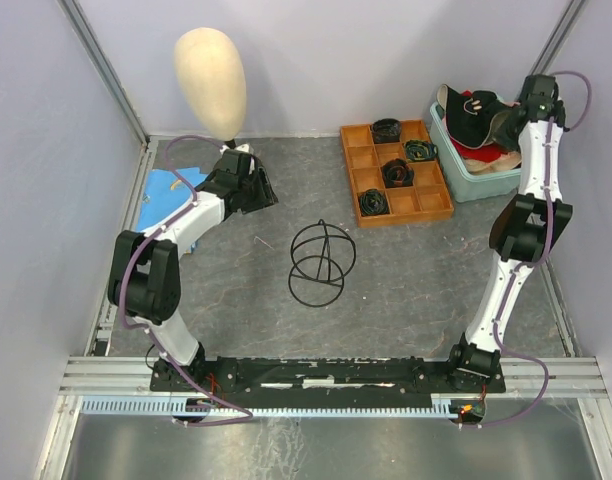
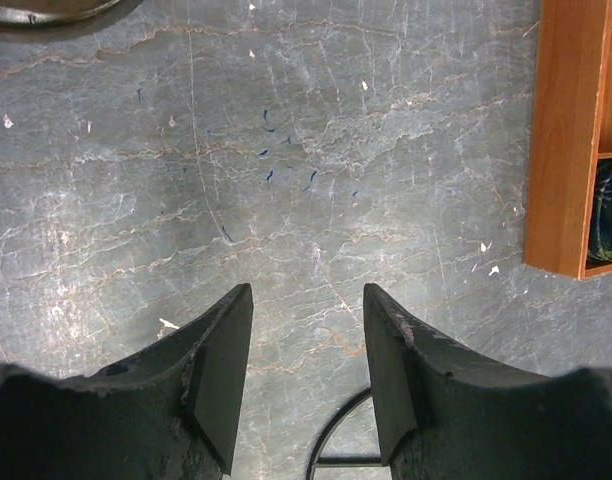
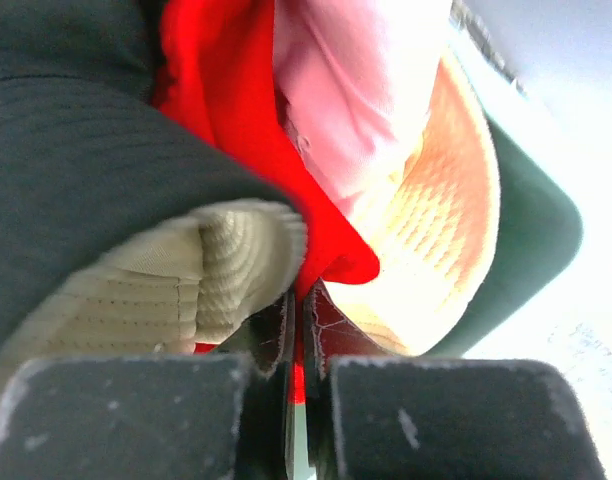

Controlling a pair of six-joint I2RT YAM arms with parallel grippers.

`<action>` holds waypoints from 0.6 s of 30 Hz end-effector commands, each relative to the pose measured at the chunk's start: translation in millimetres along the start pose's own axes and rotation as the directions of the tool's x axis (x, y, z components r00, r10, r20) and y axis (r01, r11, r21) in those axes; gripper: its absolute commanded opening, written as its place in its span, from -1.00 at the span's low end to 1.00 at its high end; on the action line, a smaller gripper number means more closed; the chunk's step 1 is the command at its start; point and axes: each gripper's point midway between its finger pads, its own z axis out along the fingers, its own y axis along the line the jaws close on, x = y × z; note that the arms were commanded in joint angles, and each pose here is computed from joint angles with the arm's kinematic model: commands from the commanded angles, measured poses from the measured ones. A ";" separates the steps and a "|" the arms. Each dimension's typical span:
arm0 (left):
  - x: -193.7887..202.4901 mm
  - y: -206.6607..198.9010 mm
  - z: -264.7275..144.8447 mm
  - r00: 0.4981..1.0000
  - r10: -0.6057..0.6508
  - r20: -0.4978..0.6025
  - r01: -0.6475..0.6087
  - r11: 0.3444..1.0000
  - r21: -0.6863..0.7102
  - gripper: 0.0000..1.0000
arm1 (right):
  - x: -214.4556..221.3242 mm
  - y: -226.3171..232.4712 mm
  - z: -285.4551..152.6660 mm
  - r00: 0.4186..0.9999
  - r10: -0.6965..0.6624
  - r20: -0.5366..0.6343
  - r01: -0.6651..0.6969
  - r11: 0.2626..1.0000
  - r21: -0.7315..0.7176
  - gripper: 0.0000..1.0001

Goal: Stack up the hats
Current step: Pick up the hat from the bin.

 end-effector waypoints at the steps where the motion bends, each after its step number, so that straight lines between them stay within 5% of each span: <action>1: -26.6 -12.2 -3.0 0.998 0.036 0.056 -0.037 0.999 0.031 0.11 | -112.8 20.9 -119.4 0.921 0.044 0.388 -0.008 0.996 -0.093 -1.00; 10: -39.4 -22.3 -11.3 0.996 0.043 0.077 -0.047 0.997 0.056 0.11 | -166.6 7.9 -243.8 0.776 0.086 0.625 -0.018 0.993 -0.115 -1.00; 18: -47.9 -30.4 -21.4 0.994 0.076 0.082 -0.083 0.994 0.078 0.11 | -175.0 -1.8 -299.7 0.711 0.093 0.697 -0.016 0.993 -0.116 -1.00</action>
